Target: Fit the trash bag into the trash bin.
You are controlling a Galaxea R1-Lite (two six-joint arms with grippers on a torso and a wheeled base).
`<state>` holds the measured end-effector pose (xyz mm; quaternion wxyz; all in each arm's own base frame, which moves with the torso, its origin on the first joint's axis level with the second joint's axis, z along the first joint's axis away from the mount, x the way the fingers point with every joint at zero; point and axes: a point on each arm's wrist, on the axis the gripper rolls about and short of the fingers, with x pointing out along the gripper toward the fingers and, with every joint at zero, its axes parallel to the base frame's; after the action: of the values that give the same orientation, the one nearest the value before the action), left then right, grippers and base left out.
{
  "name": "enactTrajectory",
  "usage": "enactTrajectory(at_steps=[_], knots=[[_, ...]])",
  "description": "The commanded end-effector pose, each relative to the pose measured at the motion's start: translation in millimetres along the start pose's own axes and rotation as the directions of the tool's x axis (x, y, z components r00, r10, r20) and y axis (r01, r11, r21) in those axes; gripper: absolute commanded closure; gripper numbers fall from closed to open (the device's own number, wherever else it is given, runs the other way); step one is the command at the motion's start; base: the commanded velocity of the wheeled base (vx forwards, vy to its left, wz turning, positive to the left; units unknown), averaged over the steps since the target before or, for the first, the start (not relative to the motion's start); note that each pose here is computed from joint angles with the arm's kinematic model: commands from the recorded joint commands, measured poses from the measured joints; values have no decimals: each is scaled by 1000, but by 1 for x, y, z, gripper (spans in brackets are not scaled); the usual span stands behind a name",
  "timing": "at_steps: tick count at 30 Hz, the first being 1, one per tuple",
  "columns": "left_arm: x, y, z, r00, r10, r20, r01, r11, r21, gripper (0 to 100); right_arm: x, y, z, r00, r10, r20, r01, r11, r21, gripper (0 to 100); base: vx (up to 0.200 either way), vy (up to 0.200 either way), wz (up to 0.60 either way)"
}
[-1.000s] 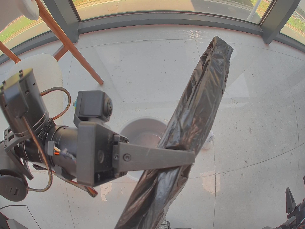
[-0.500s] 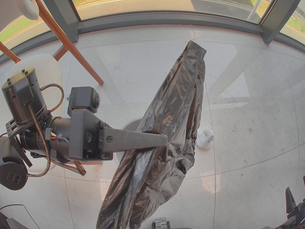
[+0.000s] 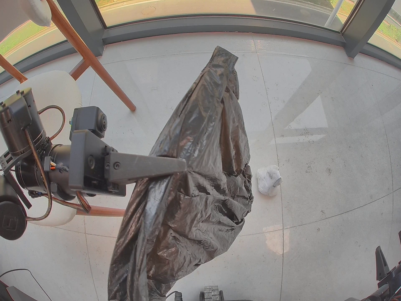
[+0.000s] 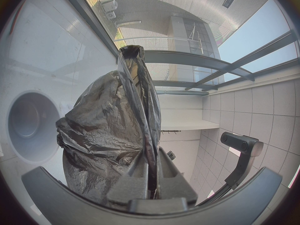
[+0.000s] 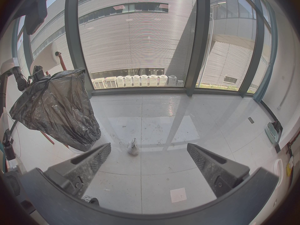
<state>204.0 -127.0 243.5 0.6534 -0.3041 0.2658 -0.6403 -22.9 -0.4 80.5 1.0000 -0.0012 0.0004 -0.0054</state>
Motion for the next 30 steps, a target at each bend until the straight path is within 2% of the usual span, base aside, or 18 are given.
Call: enactTrajectory(at_steps=[1, 10, 14, 19, 22, 30], knots=[[-11, -6, 5, 1000, 6, 23, -7, 1000, 20, 100, 0, 0, -5, 1000, 0, -2, 0, 1000, -1, 0, 0, 0, 0], [-25, -4, 7, 999, 26, 38, -27, 999, 19, 100, 0, 0, -5, 1000, 0, -2, 0, 1000, -1, 0, 0, 0, 0], [-26, 8, -3, 998, 51, 31, -50, 999, -15, 100, 0, 0, -5, 1000, 0, -1, 0, 1000, -1, 0, 0, 0, 0], [-22, 28, -6, 996, 83, 19, -83, 997, -9, 100, 0, 0, -5, 1000, 0, -2, 0, 1000, -1, 0, 0, 0, 0], [-7, 37, -10, 993, 116, 28, -116, 993, 26, 100, 0, 0, -5, 1000, 0, -4, 0, 1000, 1, 0, 0, 0, 0], [36, 33, -29, 970, 225, 88, -231, 971, 60, 100, 0, 0, -5, 1000, -4, -4, 4, 1000, -10, 0, 0, 0, 0]])
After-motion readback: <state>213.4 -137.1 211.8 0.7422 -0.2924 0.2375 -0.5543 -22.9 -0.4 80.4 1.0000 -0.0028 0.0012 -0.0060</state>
